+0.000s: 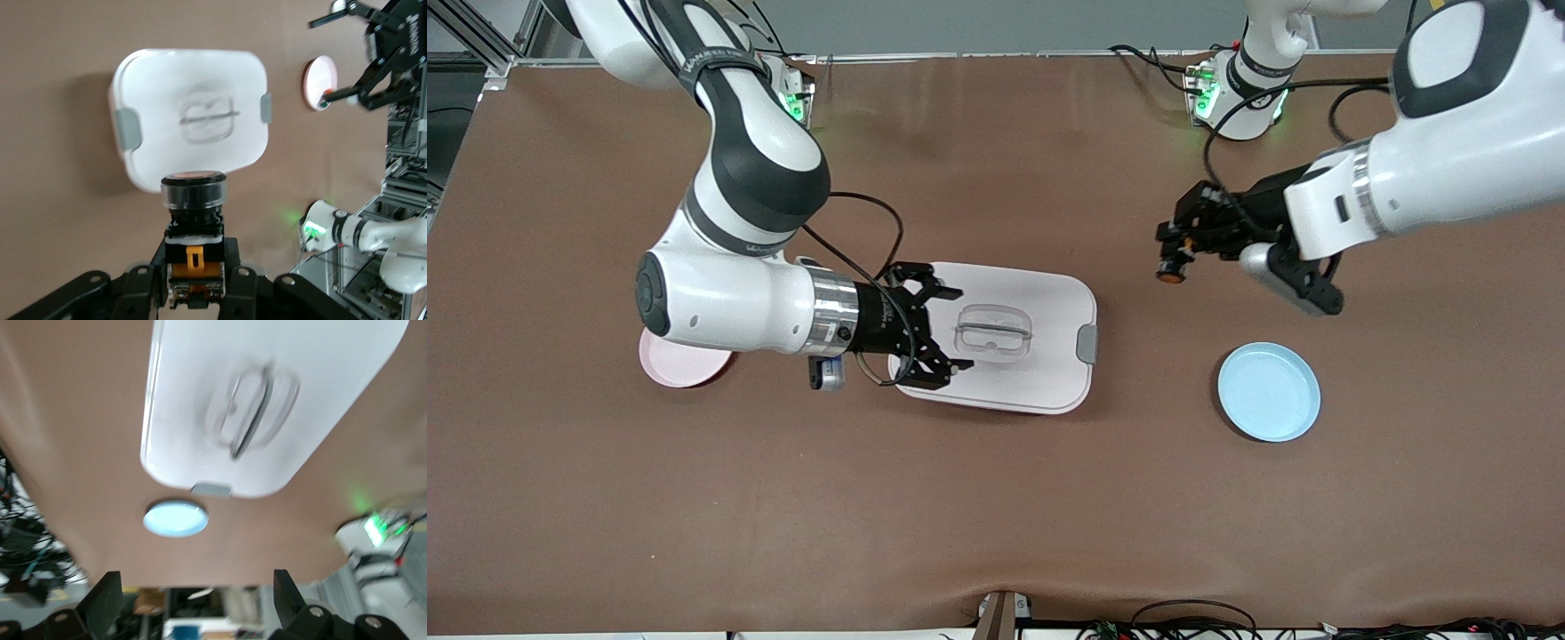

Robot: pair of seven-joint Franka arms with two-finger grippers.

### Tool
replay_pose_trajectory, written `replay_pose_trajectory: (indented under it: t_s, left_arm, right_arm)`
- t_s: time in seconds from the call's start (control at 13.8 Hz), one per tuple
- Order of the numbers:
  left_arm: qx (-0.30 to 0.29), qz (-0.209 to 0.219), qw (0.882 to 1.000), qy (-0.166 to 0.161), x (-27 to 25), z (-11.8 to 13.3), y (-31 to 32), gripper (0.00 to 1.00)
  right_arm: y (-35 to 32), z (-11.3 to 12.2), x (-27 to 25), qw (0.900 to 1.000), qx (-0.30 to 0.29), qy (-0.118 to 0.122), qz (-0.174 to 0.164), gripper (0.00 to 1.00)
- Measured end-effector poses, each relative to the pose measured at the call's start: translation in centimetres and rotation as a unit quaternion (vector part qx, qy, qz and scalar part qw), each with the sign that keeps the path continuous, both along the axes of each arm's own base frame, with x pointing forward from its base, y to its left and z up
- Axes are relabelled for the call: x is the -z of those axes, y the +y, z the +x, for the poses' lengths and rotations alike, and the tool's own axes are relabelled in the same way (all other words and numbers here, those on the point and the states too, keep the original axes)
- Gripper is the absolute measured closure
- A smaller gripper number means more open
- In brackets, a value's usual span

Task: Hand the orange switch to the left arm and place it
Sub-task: 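Open the right gripper and withdraw it while the left gripper carries the switch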

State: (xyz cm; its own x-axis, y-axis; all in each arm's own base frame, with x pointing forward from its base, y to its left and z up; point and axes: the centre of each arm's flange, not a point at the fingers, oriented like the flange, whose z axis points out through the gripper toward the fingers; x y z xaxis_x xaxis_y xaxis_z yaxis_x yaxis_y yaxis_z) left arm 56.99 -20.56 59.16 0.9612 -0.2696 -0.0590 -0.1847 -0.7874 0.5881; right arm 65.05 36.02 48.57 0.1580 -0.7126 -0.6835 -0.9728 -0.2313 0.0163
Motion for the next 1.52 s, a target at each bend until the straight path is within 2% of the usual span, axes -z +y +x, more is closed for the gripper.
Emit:
replay_pose_trajectory:
  t_s: [0.22, 0.36, 0.43, 0.58, 0.8, 1.01, 1.09, 1.3, 1.52]
  left_arm:
    - [-0.017, 0.041, 0.999, 0.01, -1.6, -0.8, 4.2, 0.66]
    - [-0.049, 0.096, 0.994, 0.018, -3.0, -2.0, 5.9, 0.66]
    - [-0.071, 0.128, 0.989, 0.019, -3.8, -2.7, 6.3, 0.66]
    - [-0.118, 0.17, 0.978, 0.019, -5.4, -3.8, 6.5, 0.66]
    - [-0.188, 0.219, 0.957, 0.03, -5.6, -4.0, 7.4, 0.66]
    - [-0.286, 0.259, 0.921, 0.059, -5.1, -3.8, 8.1, 0.66]
    - [-0.323, 0.264, 0.906, 0.072, -5.1, -3.6, 8.4, 0.66]
    - [-0.412, 0.274, 0.862, 0.109, -4.4, -2.8, 10.4, 0.66]
    - [-0.462, 0.315, 0.818, 0.134, -0.6, -0.4, 13.1, 0.66]
  right_arm:
    - [-3.5, -0.1, -1.1, 0.994, -0.102, -0.041, -0.006, 0.0]
    - [-7.7, 0.4, -1.9, 0.984, -0.166, -0.072, -0.001, 0.0]
    - [-9.7, 0.6, -2.2, 0.974, -0.204, -0.093, 0.003, 0.0]
    - [-13.3, 0.6, -2.7, 0.95, -0.283, -0.134, 0.003, 0.0]
    - [-17.1, 0.4, -3.1, 0.902, -0.391, -0.185, -0.014, 0.0]
    - [-20.1, 0.2, -3.2, 0.856, -0.471, -0.212, -0.018, 0.0]
    - [-21.4, 0.0, -3.2, 0.845, -0.491, -0.211, -0.014, 0.0]
    - [-25.8, -0.2, -2.8, 0.826, -0.528, -0.195, -0.024, 0.0]
    - [-28.1, -0.4, -3.0, 0.788, -0.583, -0.186, -0.058, 0.0]
